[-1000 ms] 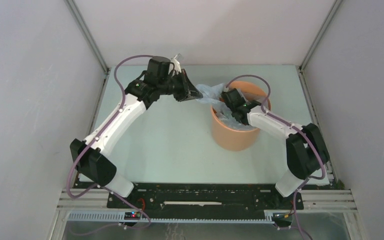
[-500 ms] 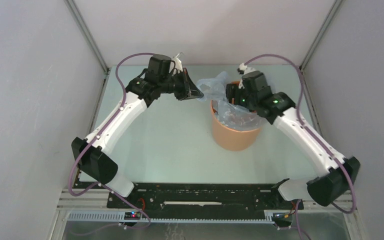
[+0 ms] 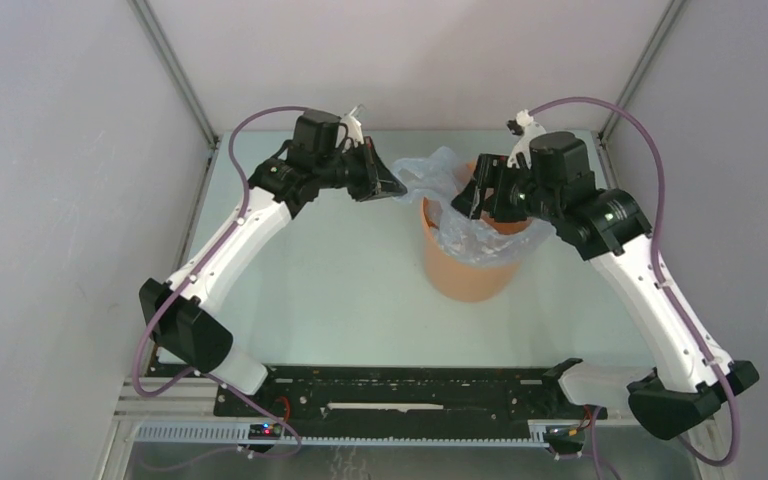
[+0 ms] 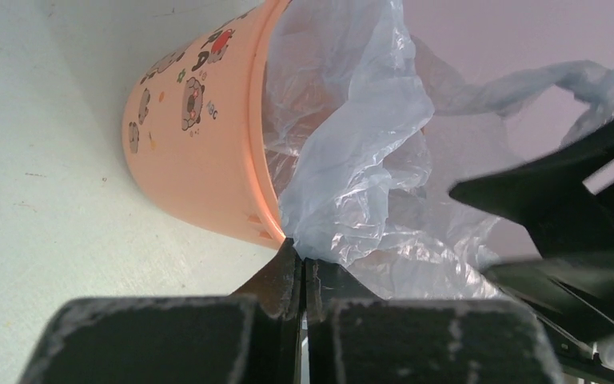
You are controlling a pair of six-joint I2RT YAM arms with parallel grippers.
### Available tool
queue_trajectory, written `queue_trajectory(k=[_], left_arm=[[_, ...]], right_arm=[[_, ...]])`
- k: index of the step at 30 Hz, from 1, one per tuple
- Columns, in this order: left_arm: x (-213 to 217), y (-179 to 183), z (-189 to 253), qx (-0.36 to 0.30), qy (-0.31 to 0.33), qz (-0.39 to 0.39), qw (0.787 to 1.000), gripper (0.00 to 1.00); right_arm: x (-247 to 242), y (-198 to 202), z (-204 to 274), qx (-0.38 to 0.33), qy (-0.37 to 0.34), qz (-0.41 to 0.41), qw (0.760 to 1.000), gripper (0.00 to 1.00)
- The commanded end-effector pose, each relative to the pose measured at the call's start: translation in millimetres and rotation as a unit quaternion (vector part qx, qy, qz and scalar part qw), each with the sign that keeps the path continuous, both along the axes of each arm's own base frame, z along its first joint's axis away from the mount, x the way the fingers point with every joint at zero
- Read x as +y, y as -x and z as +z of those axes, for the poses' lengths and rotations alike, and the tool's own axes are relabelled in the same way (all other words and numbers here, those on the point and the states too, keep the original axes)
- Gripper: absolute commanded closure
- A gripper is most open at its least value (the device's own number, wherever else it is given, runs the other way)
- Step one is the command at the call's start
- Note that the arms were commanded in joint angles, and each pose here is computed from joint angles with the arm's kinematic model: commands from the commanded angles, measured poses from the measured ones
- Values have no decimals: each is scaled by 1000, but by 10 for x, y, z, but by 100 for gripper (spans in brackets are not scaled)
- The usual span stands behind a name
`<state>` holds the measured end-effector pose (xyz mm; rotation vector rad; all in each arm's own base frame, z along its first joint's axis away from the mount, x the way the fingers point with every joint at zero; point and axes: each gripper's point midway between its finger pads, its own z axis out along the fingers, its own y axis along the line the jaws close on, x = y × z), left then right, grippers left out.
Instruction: Put the trash bags into the trash bin
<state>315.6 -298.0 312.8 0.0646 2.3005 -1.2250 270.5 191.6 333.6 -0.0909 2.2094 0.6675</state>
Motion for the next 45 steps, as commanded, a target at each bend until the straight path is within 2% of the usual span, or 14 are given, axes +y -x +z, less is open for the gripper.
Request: queue_trajectory(k=[1, 5, 8, 10, 13, 17, 20, 28, 34, 36, 37, 39, 42, 45], left_arm=[[-38, 57, 146, -16, 26, -12, 999, 100], [-72, 79, 161, -15, 33, -14, 999, 100], [-73, 81, 183, -16, 35, -13, 999, 100], [-71, 94, 196, -15, 37, -13, 999, 100], [-71, 117, 234, -17, 41, -15, 999, 100], [-63, 151, 259, -16, 44, -16, 999, 100], [-55, 164, 230, -12, 42, -16, 999, 100], [-44, 194, 231, -11, 43, -17, 999, 100], [-6, 211, 183, -13, 27, -18, 999, 100], [30, 228, 154, -15, 16, -18, 1000, 100], [52, 246, 128, -15, 8, -18, 1000, 100], [112, 286, 43, -13, -11, -17, 1000, 100], [256, 360, -165, -9, -53, -11, 999, 100], [464, 424, -413, -5, -105, 7, 994, 100]], right_arm=[[245, 463, 1023, -79, -150, 88, 982, 21], [89, 651, 1547, -126, -209, 75, 967, 17], [-134, 738, 1761, -155, -205, 44, 965, 15], [-358, 715, 1716, -163, -163, -3, 973, 15], [-849, 592, 1407, -148, -46, -111, 982, 14], [-1077, 425, 1001, -134, 77, -127, 980, 12], [-993, 189, 850, -148, 117, -106, 976, 11], [-539, -408, 684, -161, 134, -70, 975, 15], [-765, -531, 496, -137, 164, -148, 966, 44], [-897, -439, 532, -153, 159, -168, 961, 60], [-984, -352, 640, -175, 142, -182, 957, 76], [-1145, -210, 705, -193, 118, -206, 952, 90], [-1356, -14, 641, -199, 76, -225, 951, 100], [-1447, 131, 314, -168, 38, -227, 958, 100]])
